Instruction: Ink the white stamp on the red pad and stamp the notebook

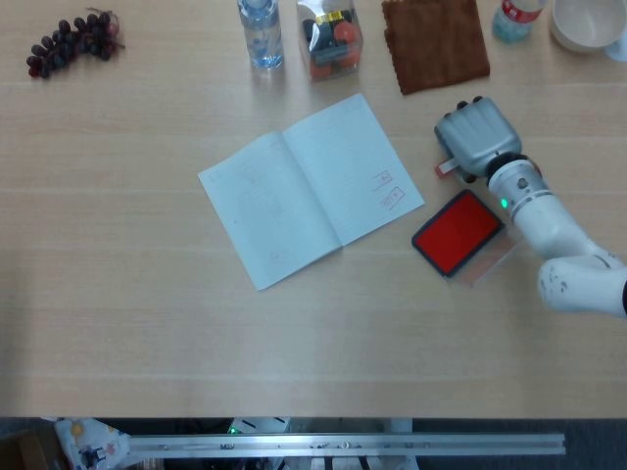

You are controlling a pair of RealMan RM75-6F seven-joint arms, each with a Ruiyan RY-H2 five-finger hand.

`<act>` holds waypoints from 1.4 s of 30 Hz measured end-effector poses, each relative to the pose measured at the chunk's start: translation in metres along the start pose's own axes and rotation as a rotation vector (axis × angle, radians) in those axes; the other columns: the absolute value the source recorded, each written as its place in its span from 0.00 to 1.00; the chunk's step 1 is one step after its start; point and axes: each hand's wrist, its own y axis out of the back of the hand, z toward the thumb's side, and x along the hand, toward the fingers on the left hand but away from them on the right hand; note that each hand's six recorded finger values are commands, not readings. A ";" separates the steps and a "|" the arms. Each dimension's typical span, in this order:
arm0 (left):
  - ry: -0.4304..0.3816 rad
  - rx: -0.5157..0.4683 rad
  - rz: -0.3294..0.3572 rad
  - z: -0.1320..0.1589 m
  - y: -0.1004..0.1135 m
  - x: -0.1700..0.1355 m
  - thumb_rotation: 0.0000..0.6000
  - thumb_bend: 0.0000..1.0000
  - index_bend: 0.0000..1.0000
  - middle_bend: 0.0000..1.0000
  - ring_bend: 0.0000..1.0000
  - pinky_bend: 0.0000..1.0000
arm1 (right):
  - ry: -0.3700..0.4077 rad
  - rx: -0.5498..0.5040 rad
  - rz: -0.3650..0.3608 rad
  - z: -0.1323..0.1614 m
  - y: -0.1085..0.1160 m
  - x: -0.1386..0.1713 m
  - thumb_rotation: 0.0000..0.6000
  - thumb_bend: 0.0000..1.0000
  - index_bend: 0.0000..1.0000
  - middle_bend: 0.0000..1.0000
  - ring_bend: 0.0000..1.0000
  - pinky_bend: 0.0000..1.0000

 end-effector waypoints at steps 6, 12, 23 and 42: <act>0.000 0.003 -0.003 0.000 -0.001 0.000 1.00 0.31 0.20 0.13 0.18 0.22 | -0.002 -0.003 0.002 -0.001 -0.002 -0.001 1.00 0.23 0.53 0.43 0.28 0.32; -0.001 0.003 -0.002 0.001 0.000 0.001 1.00 0.31 0.20 0.13 0.18 0.22 | 0.000 -0.006 -0.001 -0.001 -0.002 -0.001 1.00 0.20 0.49 0.42 0.28 0.31; -0.004 0.003 0.004 0.002 0.003 0.001 1.00 0.31 0.20 0.13 0.18 0.22 | 0.006 -0.012 -0.030 -0.007 0.011 0.006 1.00 0.19 0.42 0.41 0.27 0.30; -0.003 -0.015 0.113 0.009 0.016 0.014 1.00 0.31 0.20 0.13 0.18 0.22 | -0.161 -0.035 -0.304 -0.087 0.065 0.120 1.00 0.35 0.53 0.49 0.34 0.32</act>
